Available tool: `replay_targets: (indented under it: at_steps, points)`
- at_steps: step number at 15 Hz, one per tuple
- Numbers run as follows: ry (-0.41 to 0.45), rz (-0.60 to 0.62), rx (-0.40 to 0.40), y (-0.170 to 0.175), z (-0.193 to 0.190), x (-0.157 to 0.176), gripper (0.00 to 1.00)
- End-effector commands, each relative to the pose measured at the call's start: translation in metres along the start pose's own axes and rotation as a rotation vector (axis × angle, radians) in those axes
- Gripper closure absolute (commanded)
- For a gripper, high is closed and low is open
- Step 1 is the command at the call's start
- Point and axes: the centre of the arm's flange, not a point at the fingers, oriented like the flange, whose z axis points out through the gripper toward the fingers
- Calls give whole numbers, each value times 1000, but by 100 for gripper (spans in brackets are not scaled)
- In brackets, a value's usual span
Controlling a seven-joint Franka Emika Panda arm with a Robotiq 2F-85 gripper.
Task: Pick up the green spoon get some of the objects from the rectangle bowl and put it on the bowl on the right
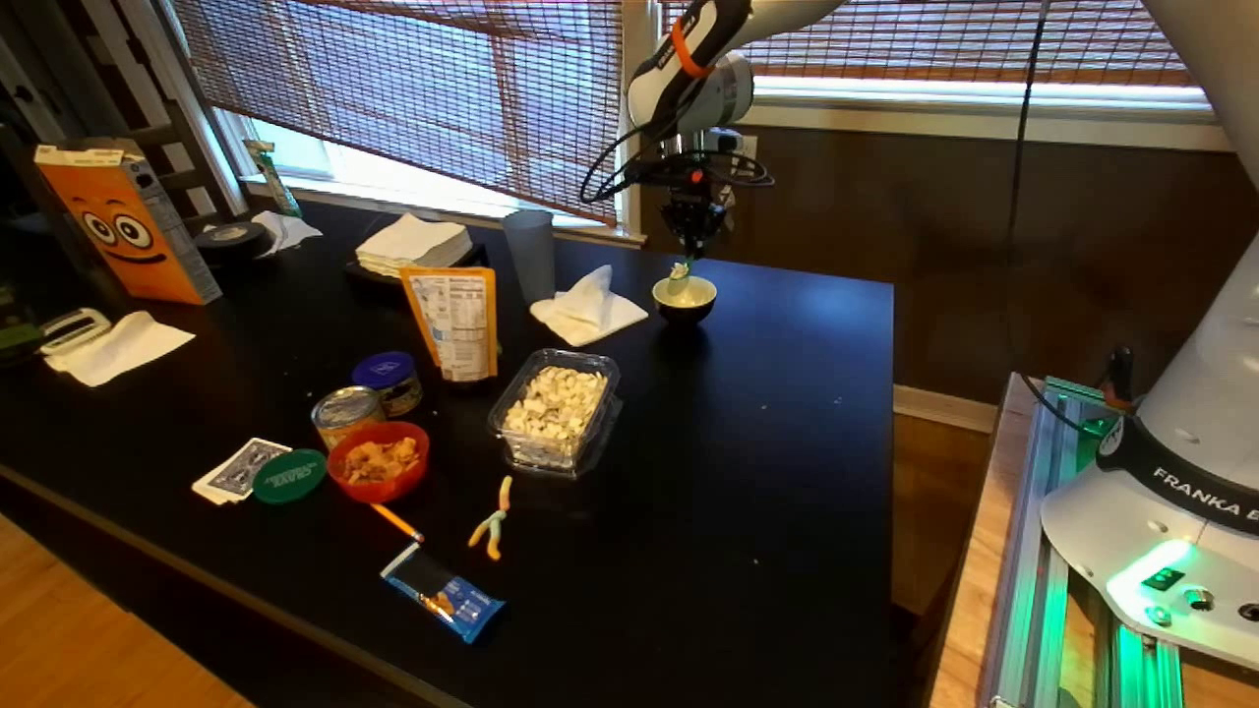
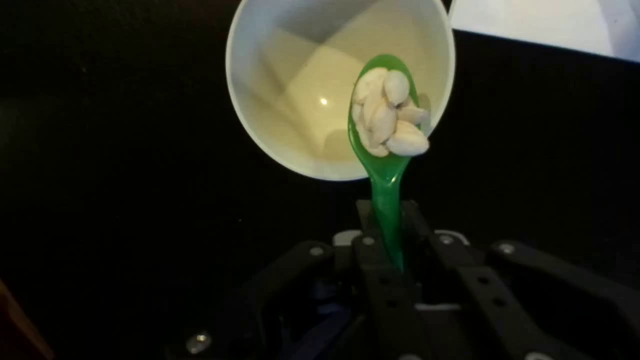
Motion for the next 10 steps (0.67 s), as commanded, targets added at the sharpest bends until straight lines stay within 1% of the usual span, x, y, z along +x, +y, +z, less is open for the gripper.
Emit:
replay_targets:
  at_steps: [1,6,8,10]
  points:
    - [128,68,-12,9,8,-11,96]
    - [258,105,-21,26,11,-27,96]
    - [300,109,-15,33,11,-35,96]
    - [342,105,7,37,10,-43,96]
